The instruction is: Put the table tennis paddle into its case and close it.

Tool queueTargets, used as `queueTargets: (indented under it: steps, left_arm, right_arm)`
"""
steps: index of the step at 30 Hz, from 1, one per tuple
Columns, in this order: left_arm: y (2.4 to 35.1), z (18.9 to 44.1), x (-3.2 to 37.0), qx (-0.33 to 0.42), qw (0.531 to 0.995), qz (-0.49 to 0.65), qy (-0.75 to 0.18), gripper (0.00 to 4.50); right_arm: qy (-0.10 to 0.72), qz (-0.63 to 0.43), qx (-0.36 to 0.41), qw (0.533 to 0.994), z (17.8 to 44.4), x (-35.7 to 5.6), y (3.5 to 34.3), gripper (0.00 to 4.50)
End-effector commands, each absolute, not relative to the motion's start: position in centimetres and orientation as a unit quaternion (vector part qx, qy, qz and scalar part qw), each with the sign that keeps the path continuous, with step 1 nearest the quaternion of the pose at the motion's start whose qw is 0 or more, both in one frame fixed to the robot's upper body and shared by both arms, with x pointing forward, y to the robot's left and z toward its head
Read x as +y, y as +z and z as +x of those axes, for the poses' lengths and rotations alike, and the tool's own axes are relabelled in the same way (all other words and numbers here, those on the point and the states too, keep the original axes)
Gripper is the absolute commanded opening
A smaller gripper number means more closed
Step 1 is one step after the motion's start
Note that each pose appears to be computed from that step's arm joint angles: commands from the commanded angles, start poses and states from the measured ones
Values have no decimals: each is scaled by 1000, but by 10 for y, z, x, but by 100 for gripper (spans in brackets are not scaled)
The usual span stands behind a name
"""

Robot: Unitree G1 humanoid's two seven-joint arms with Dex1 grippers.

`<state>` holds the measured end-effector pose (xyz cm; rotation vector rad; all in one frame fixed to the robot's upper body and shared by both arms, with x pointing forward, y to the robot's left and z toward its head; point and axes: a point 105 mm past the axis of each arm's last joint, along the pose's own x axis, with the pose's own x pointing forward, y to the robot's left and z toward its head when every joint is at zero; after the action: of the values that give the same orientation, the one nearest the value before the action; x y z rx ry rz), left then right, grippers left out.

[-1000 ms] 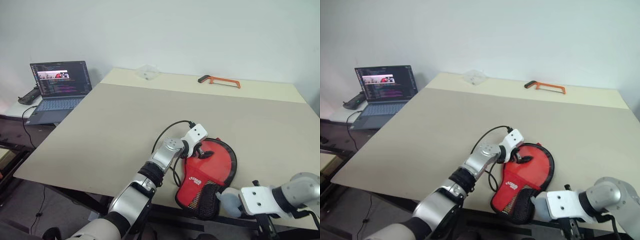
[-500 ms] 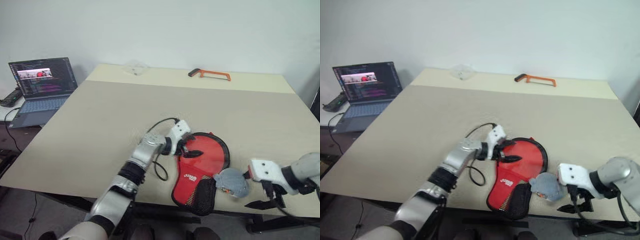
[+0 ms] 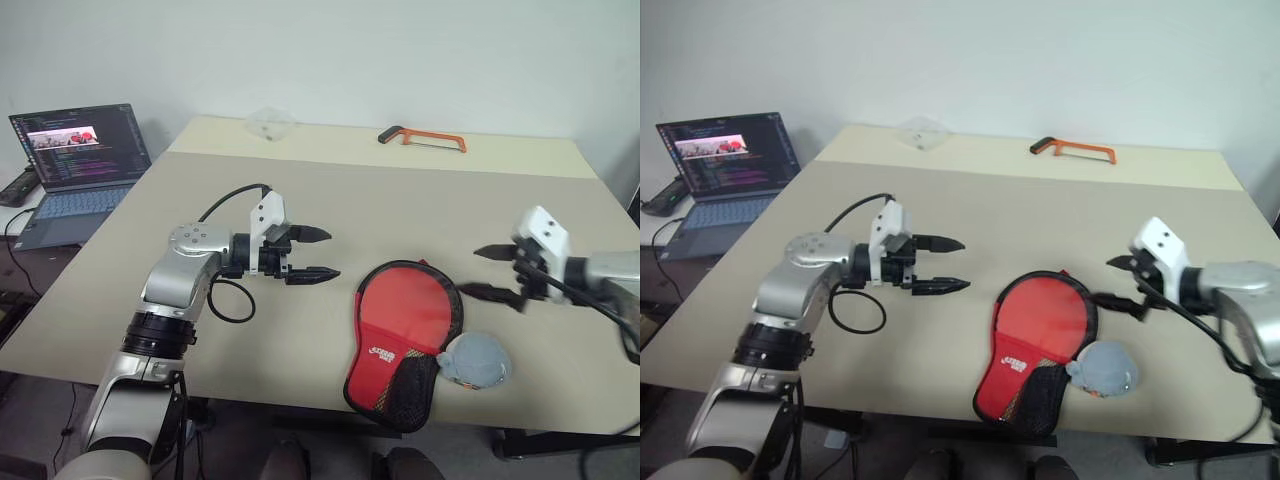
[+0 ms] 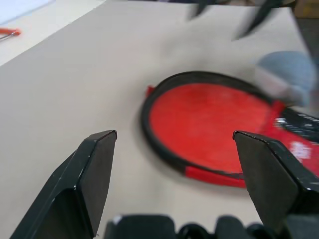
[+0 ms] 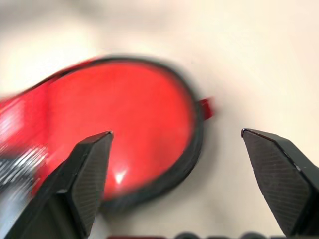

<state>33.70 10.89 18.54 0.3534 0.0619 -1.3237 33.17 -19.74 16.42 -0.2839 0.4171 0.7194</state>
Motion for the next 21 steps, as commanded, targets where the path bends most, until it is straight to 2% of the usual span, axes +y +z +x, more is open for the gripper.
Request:
queueTargets:
  steps: [1, 9, 10, 13, 21]
  left_arm:
    - [195, 330, 108, 12, 775, 169, -609, 409]
    - [198, 313, 106, 13, 768, 152, -622, 409]
    - [198, 312, 107, 15, 767, 154, -622, 409]
    - [197, 311, 108, 18, 768, 155, -622, 409]
    - [194, 315, 108, 21, 774, 155, -614, 409]
  right_arm:
    - [272, -102, 248, 924, 345, -206, 151, 448]
    - [255, -22, 307, 917, 343, -202, 122, 448]
    - [256, -17, 311, 915, 343, -200, 119, 431]
    - [267, -6, 312, 912, 342, -195, 116, 360]
    - [289, -23, 271, 918, 352, -178, 130, 79]
